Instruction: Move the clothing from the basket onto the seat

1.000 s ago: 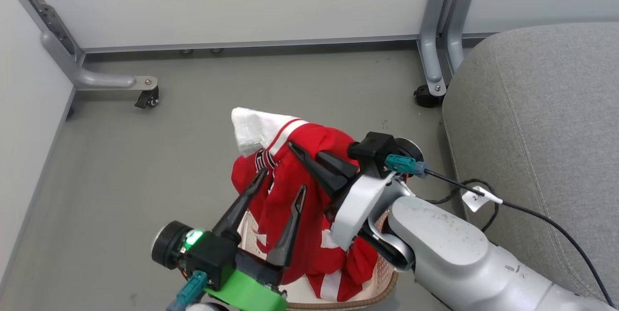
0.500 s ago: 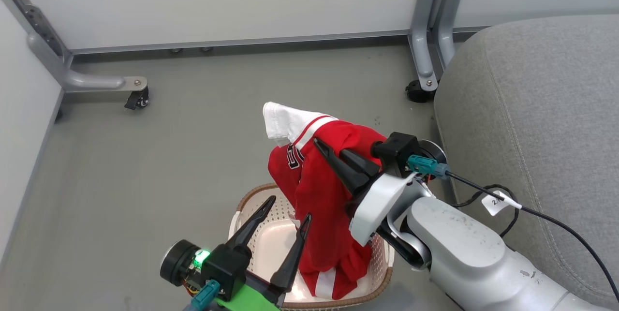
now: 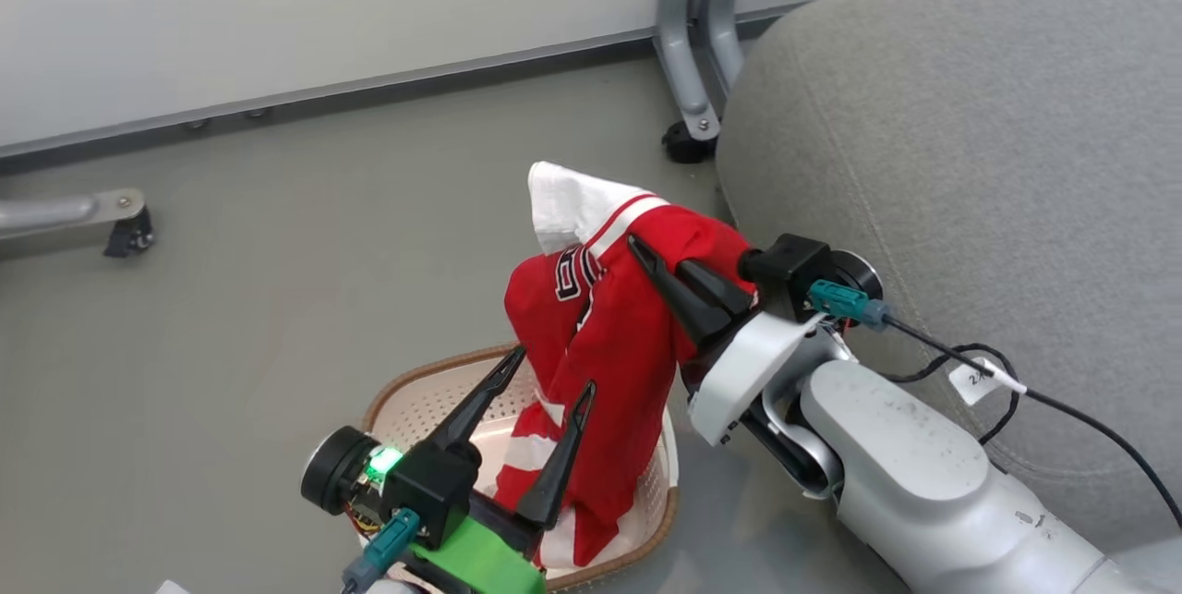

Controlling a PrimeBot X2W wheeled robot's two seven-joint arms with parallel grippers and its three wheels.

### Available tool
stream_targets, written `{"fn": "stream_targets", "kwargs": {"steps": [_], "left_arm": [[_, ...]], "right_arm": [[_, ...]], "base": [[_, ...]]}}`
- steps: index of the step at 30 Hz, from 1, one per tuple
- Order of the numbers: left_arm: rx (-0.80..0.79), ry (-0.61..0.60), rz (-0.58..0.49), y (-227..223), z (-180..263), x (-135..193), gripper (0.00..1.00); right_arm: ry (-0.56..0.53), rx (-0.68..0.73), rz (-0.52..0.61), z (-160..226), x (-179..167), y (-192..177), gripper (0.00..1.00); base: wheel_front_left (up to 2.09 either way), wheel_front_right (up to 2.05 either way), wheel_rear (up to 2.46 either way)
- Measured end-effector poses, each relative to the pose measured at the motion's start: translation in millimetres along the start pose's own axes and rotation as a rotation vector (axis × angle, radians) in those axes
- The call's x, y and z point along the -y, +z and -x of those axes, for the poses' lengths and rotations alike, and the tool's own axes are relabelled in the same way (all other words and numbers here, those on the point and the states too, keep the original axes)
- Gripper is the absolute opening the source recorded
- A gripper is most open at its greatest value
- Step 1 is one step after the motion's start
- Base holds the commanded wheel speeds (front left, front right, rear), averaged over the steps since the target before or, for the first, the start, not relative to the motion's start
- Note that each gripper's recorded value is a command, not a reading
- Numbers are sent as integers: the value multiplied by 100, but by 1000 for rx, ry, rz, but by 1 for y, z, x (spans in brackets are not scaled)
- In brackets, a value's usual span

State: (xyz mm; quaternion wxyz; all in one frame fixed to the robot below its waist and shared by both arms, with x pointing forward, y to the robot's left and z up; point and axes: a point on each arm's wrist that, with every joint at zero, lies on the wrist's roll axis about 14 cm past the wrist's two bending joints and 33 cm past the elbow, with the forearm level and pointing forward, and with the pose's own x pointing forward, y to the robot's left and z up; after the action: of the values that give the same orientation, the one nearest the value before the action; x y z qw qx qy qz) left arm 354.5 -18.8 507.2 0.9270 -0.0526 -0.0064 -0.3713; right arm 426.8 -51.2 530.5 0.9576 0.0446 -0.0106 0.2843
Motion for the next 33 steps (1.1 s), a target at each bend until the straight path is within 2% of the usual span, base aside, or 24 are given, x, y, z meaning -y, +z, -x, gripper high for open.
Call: {"fn": "stream_targets", "kwargs": {"steps": [15, 23, 27, 33], "left_arm": [[-34, -284, 17, -15, -55, 57, 100], [-52, -357, 61, -29, -74, 71, 100], [-44, -375, 73, -31, -80, 72, 100], [4, -371, 58, -26, -91, 62, 100]], "right_arm": [[-416, 7, 20, 93, 115, 3, 0], [-628, 20, 43, 137, 173, 10, 0], [-698, 50, 92, 145, 204, 29, 0], [-787, 146, 191, 148, 258, 81, 0]], "base": [[0, 0, 0], [0, 0, 0], [0, 0, 0], [0, 0, 0]]}}
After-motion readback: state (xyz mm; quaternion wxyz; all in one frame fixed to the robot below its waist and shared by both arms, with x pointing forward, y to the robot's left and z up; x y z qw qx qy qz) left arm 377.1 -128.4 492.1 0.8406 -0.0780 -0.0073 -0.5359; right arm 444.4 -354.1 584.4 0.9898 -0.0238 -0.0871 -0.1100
